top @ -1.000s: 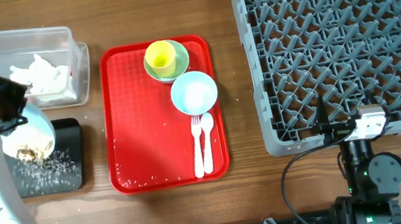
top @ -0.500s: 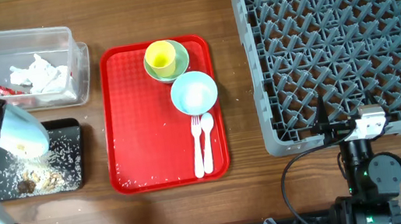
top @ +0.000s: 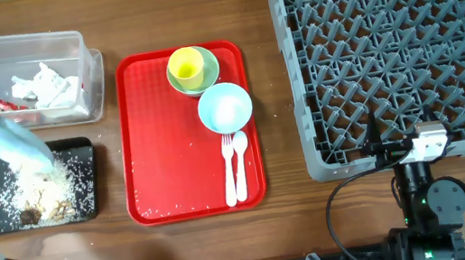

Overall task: Sort waste into correct bins and load items into the dishwasher rack
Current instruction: 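Lift the plate over the black tray and tip the food off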

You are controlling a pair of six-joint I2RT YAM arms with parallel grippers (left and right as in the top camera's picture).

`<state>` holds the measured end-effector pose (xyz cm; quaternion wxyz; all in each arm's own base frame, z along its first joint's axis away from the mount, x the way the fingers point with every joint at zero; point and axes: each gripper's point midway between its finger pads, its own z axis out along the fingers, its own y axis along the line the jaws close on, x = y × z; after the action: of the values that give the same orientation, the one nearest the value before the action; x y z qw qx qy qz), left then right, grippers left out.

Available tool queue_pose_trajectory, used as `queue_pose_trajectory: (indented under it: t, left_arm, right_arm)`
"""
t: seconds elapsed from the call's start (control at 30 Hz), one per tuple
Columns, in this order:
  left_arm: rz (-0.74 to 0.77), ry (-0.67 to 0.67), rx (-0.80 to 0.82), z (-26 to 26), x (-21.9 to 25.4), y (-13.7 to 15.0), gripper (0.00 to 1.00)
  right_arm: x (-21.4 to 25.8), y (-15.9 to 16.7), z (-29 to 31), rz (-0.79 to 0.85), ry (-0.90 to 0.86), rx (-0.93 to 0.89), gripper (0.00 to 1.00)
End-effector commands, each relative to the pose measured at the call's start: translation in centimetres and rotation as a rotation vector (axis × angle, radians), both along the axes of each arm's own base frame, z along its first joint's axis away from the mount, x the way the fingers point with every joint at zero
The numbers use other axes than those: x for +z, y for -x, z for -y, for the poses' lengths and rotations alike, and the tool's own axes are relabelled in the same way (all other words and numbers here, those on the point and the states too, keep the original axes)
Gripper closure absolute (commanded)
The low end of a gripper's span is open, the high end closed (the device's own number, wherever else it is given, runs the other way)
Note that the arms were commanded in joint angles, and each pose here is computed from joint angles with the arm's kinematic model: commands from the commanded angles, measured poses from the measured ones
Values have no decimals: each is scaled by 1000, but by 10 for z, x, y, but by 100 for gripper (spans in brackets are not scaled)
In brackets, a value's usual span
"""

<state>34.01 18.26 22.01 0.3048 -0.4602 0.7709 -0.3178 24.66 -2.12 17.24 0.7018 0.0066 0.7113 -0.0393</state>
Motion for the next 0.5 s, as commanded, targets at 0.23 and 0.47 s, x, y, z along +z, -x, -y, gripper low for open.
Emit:
queue_pose_trajectory:
  t: [0.23,0.47]
  left_arm:
    - [35,45,-39,-1,-2,6,96]
    - [112,12,-76,-9,6,6,96]
  right_arm:
    - [1,0,3,5,6,-13,0]
    - [1,0,3,5,6,-13,0]
